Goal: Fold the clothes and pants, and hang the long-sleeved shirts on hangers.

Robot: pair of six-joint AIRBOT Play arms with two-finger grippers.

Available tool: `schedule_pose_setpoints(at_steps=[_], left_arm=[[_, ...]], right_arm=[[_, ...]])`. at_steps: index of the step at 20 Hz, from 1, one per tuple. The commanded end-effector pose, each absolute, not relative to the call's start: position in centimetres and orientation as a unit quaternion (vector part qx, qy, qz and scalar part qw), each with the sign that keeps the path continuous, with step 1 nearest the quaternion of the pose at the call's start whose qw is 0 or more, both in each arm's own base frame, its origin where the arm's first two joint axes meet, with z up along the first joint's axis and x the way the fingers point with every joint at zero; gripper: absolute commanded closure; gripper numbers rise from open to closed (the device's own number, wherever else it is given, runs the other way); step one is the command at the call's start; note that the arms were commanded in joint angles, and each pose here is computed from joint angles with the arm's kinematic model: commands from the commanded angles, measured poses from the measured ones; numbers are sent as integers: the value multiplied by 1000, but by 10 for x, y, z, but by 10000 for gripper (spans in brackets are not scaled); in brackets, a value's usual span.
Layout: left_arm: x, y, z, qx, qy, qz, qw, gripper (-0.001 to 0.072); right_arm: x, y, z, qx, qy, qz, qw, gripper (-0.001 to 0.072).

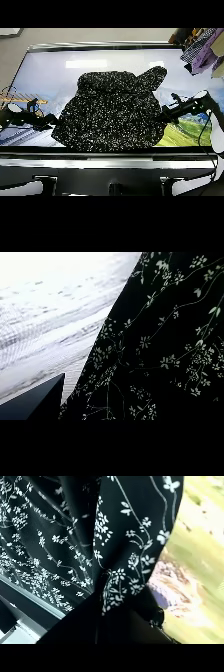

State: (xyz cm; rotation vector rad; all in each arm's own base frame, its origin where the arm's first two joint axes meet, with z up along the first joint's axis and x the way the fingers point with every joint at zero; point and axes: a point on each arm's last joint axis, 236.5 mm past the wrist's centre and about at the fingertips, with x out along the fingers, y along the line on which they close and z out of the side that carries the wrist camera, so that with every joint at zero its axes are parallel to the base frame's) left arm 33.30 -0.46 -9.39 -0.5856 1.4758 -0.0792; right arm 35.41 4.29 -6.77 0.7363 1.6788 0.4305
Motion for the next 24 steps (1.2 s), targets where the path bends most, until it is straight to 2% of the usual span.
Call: schedule_pose_setpoints(at_steps=[1, 2, 3, 4, 7, 10, 12, 14, 16, 18, 20, 22, 24], left_arm=[[331, -17, -103, -285, 674, -46, 680, 98], [328, -20, -104, -285, 679, -49, 675, 156], [327, -22, -104, -284, 681, -52, 673, 363], [326, -26, -102, -284, 684, -57, 669, 667], [339, -55, -78, -328, 655, -113, 671, 686], [378, -76, -10, -360, 581, -179, 707, 687], [408, -71, 59, -322, 516, -205, 767, 687], [434, -63, 151, -274, 424, -222, 834, 687], [444, -58, 261, -223, 307, -232, 896, 687], [434, -53, 366, -176, 181, -224, 941, 687], [403, -40, 470, -149, 45, -184, 971, 687], [357, -29, 544, -135, -62, -145, 978, 687], [305, -22, 593, -138, -145, -116, 973, 687]], right_arm=[[356, 44, -59, 315, 714, 186, 598, 681], [355, 44, -56, 313, 713, 188, 598, 681], [355, 45, -54, 312, 712, 189, 600, 681], [357, 49, -50, 315, 707, 195, 602, 682], [372, 87, -21, 335, 669, 252, 614, 682], [410, 131, 44, 374, 571, 336, 649, 682], [452, 138, 126, 405, 464, 380, 691, 682], [481, 133, 226, 369, 347, 404, 762, 682], [485, 125, 335, 315, 221, 406, 829, 682], [463, 112, 447, 261, 76, 383, 883, 682], [420, 87, 544, 243, -71, 326, 911, 681], [358, 63, 614, 208, -193, 263, 922, 681], [292, 51, 656, 168, -271, 216, 923, 681]])
